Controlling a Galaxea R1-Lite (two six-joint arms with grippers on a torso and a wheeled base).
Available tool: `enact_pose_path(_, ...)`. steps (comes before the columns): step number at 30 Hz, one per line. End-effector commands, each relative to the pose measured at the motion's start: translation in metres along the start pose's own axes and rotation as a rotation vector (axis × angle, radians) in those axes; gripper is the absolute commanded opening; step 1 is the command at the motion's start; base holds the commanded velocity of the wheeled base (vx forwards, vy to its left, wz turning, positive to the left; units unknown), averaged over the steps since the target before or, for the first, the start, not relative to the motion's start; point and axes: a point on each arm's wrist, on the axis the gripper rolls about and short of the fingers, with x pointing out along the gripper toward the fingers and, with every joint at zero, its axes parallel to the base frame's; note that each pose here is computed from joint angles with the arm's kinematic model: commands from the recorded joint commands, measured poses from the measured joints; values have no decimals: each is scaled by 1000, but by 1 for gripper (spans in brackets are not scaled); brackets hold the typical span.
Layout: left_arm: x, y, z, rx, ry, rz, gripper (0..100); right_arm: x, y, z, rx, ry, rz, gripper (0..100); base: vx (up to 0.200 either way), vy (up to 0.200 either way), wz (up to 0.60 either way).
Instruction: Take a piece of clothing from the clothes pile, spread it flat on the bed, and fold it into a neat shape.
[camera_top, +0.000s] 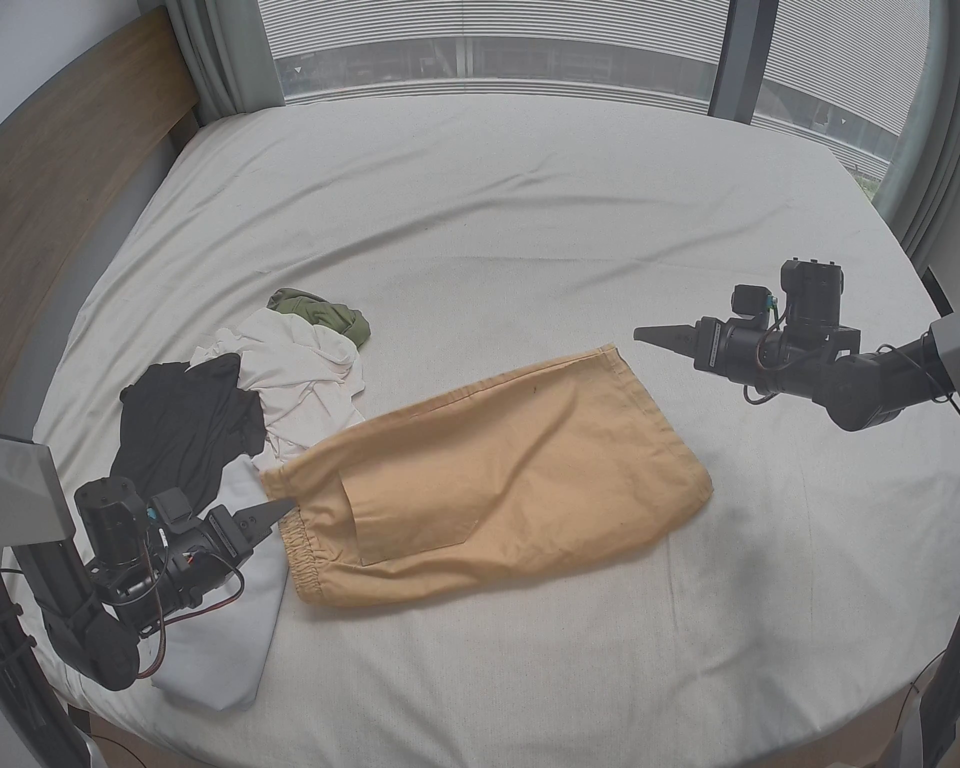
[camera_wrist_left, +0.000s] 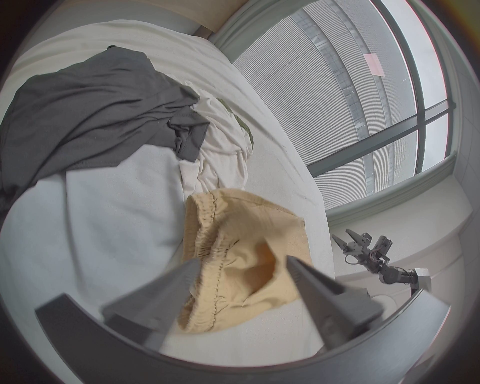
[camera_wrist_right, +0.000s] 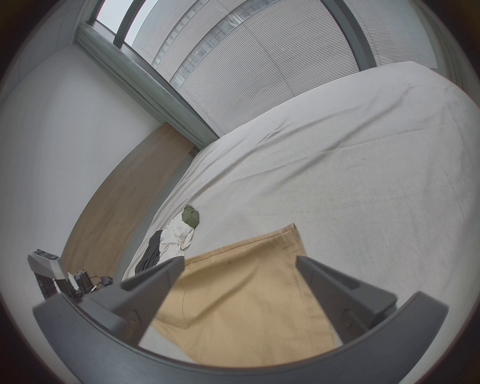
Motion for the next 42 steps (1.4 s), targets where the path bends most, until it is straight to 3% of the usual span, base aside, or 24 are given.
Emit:
enact_pose_path(1, 0, -1, 2, -3, -22, 5, 100, 2, -2, -7, 14, 14, -9, 100, 0, 0, 0)
enact_pose_path(13, -20, -25, -4, -1, -8, -67, 100, -58, 4, -36, 86, 93, -66, 100, 0, 0, 0)
enact_pose_path(18, -34, -47, -10, 68, 33, -182, 100, -90, 12, -55, 140, 152, -15, 100, 0, 0, 0)
enact_pose_path(20, -35, -48, -11, 73, 35, -186, 100, -91, 12, -56, 141, 154, -13, 100, 0, 0, 0)
enact_pose_path(22, -51, -55, -10, 205, 78, -301, 100, -106, 17, -76, 158, 182, 2, 100, 0, 0, 0)
enact_pose_path(26, -69, -58, -16, 255, 164, -407, 100, -114, 17, -102, 135, 154, 11, 100, 0, 0, 0)
enact_pose_path(33, -71, -59, -15, 296, 160, -425, 100, -107, 5, -126, 138, 166, 4, 100, 0, 0, 0)
enact_pose_path(42, -63, -52, -19, 273, 189, -395, 100, -86, -19, -152, 225, 255, -32, 100, 0, 0, 0)
